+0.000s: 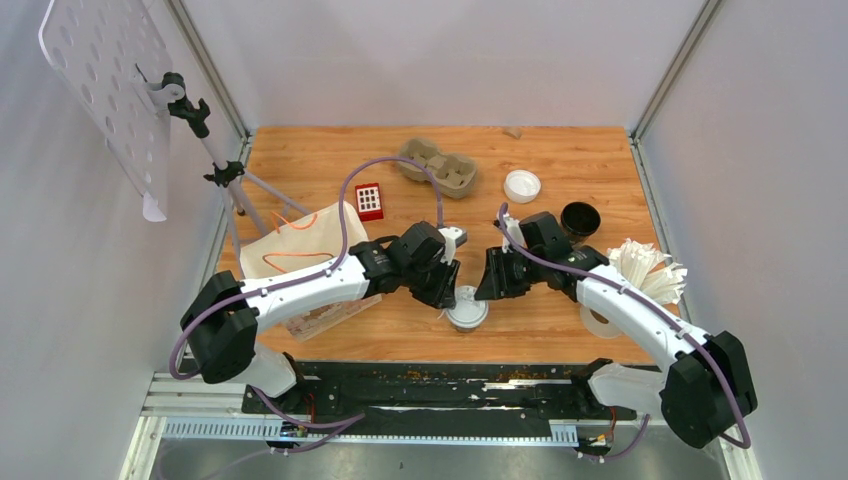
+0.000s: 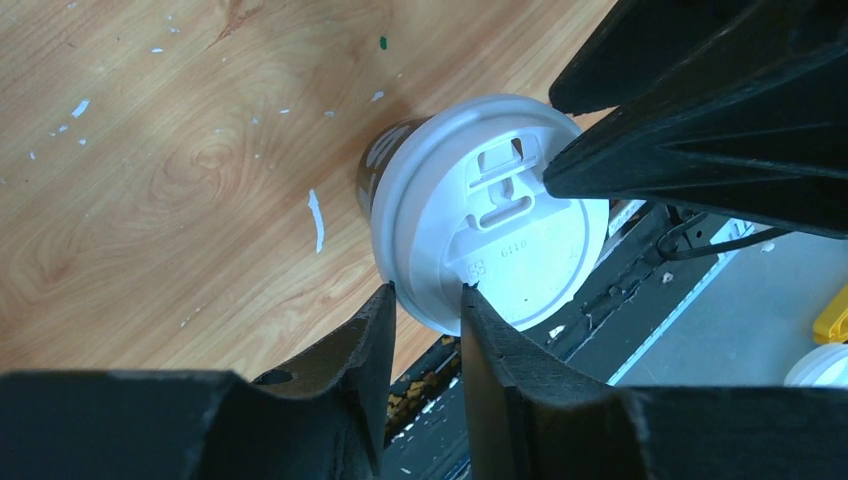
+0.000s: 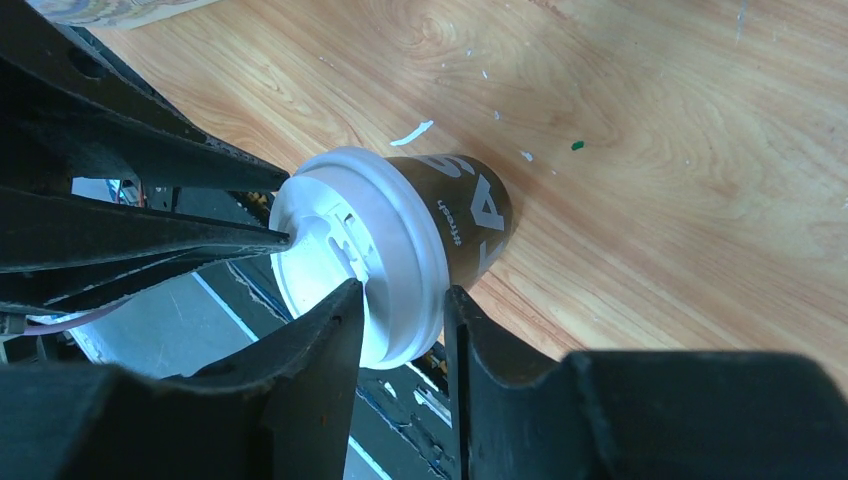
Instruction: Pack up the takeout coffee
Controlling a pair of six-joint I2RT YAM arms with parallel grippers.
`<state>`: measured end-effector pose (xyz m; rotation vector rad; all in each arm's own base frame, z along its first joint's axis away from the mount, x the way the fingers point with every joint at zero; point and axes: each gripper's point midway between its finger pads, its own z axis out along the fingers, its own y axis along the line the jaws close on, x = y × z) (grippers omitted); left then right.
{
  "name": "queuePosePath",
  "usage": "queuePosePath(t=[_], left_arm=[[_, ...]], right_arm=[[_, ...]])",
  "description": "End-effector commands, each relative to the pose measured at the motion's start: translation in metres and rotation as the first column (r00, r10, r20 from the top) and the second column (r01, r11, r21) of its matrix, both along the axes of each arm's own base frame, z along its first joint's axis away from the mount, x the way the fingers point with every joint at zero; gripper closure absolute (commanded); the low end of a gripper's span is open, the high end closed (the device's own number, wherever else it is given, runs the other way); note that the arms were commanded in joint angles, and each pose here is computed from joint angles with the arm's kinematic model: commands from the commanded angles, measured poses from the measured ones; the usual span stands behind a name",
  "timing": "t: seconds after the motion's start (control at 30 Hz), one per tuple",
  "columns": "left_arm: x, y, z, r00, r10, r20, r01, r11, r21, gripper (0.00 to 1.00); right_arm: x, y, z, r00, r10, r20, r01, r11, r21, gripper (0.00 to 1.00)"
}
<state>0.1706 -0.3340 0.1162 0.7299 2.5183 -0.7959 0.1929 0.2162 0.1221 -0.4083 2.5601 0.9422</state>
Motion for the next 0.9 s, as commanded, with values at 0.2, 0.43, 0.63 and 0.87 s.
queuePosePath(t=[0.2, 0.43, 0.63, 0.87], left_arm=[[0.001, -0.007, -0.006, 1.0, -0.015, 0.003, 0.015, 1.0, -0.024, 0.64], [-0.002, -0.005, -0.015, 1.0, -0.016, -0.014, 0.016, 1.0, -0.006, 0.65], [-0.005, 0.003, -0.026, 1.0, -0.003, -0.031, 0.004, 1.0, 0.029, 0.65], [-0.008, 0.008, -0.021, 0.999, 0.021, -0.033, -0.02, 0.999, 0.042, 0.65]], right_arm=[[0.0, 0.0, -0.01, 1.0, 0.003, 0.012, -0.004, 1.0, 0.013, 0.7], [-0.006, -0.006, -0.023, 1.0, -0.008, 0.006, 0.008, 1.0, -0.001, 0.74], [-0.015, -0.01, -0.038, 0.999, -0.03, -0.014, 0.03, 1.0, 0.004, 0.74], [-0.002, -0.004, -0.03, 0.996, 0.009, 0.086, -0.012, 0.999, 0.036, 0.74]])
